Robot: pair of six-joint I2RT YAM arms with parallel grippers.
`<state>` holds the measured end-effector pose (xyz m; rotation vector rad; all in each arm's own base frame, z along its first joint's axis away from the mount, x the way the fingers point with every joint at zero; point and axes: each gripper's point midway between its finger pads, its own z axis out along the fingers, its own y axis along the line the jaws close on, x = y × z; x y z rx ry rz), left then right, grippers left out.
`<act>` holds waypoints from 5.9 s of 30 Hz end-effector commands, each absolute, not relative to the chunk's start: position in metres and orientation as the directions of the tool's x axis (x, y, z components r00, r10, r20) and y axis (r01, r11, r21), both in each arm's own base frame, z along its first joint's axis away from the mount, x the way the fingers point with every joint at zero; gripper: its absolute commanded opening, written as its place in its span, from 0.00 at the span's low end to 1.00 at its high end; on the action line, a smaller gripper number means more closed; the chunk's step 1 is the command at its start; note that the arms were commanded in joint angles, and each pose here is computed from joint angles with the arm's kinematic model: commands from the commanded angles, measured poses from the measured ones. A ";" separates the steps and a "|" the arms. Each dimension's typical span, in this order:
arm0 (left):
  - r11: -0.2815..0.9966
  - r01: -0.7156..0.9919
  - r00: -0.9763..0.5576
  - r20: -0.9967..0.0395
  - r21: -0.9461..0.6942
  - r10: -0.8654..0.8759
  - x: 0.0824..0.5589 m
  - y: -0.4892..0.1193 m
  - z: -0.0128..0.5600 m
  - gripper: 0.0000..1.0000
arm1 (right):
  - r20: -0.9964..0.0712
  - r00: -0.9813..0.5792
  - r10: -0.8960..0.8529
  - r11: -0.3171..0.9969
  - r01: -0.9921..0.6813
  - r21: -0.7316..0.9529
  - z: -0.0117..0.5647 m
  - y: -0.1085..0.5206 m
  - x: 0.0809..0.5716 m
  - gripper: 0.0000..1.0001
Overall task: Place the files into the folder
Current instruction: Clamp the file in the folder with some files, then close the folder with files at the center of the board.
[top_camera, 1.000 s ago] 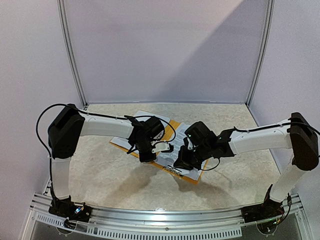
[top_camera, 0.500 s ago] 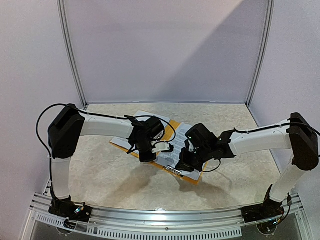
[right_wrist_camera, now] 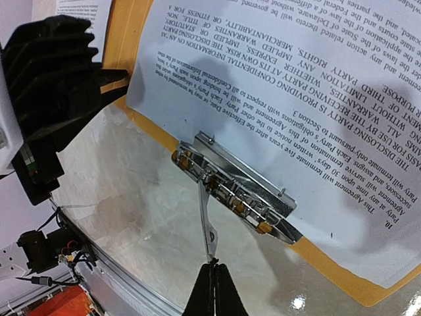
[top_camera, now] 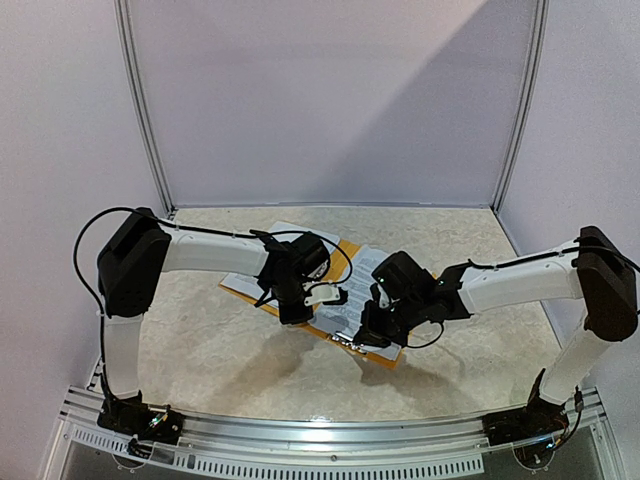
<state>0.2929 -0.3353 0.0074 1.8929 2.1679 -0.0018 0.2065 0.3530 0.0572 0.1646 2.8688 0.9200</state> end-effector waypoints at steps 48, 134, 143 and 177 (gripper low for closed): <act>0.091 0.996 -0.090 -0.062 0.013 0.994 0.250 -0.318 -0.041 0.13 | -0.101 -0.989 0.109 0.988 0.096 0.122 -0.053 0.263 0.191 0.00; 0.085 0.996 -0.085 -0.038 -0.007 0.996 0.246 -0.319 -0.047 0.13 | -0.110 -0.993 0.051 0.922 0.005 0.387 0.032 0.340 0.213 0.09; 0.080 0.997 -0.081 -0.037 -0.016 0.996 0.244 -0.319 -0.046 0.13 | -0.175 -0.982 0.068 0.933 0.001 0.360 0.059 0.325 0.221 0.12; 0.829 0.334 -0.942 -0.117 -0.448 0.316 0.417 -0.119 0.039 0.99 | -0.152 -0.873 0.463 0.752 0.297 0.588 0.031 0.193 0.304 0.67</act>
